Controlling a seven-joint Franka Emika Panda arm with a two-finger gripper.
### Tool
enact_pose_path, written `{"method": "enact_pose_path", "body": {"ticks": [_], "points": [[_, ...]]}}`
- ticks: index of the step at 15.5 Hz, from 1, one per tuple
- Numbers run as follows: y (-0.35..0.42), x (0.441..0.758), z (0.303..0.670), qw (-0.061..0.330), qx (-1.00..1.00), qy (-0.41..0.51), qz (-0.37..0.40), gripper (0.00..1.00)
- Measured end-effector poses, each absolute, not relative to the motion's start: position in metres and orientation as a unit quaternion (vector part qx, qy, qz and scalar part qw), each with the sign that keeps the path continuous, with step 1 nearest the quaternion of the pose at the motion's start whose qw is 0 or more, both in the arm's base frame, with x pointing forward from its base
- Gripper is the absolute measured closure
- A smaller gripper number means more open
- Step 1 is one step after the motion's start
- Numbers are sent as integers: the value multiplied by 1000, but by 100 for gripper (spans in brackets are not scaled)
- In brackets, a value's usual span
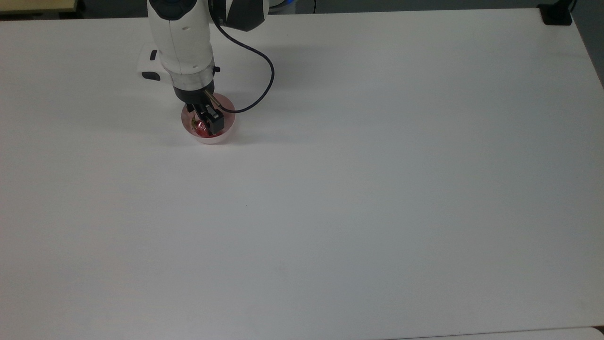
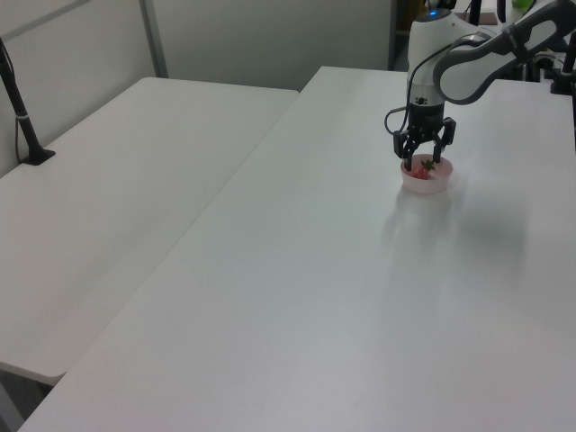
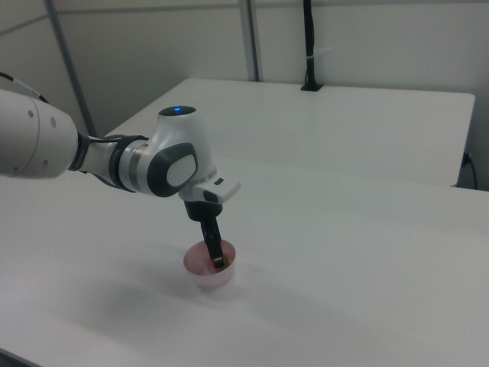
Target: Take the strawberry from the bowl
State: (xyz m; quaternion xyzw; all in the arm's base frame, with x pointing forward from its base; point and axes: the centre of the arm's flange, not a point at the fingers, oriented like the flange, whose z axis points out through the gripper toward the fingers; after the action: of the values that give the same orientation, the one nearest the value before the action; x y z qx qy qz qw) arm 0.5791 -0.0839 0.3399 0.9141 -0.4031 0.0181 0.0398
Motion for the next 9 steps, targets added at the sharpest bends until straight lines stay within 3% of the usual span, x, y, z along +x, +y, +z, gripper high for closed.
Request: {"method": "enact_pose_path", "body": {"ticks": [9], "points": [[-83, 582, 326, 37, 915, -402, 19, 25]]}}
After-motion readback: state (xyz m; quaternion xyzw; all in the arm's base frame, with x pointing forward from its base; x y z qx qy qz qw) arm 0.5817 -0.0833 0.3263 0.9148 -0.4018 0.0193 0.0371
